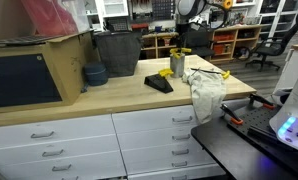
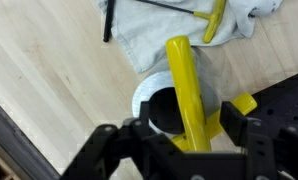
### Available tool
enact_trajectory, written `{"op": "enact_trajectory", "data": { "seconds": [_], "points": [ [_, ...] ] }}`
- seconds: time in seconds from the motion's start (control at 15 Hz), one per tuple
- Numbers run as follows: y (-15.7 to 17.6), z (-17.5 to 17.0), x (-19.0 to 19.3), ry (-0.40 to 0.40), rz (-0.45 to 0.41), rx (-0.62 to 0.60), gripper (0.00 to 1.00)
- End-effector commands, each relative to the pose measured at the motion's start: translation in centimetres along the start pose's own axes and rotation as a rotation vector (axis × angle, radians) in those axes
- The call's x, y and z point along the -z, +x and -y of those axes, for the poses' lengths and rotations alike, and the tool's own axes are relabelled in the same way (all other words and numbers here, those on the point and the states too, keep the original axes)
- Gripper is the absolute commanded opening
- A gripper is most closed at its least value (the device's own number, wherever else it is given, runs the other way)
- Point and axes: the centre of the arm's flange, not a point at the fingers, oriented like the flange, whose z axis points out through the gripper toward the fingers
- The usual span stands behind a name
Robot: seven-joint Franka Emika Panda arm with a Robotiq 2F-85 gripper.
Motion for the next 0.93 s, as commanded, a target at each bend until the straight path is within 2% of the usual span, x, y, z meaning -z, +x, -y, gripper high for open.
{"op": "enact_trajectory", "data": {
  "seconds": [0.0,0.27,0.4,0.47,0.67,0.87],
  "points": [
    [-0.5,0.2,-0.5,0.007,-0.037,0.028,0.42],
    [-1.0,0.1,-0.8,0.024,-0.046,-0.015,0.12],
    [-1.5,-0.1,-0.2,0.045,-0.047,-0.068,0.01],
    [-1.8,-0.1,0.3,0.052,-0.044,-0.104,0.06],
    [-2.5,-0.6,0.9,0.069,-0.033,-0.211,0.06],
    [-2.5,-1.4,0.8,0.084,0.023,-0.386,0.06]
  ]
}}
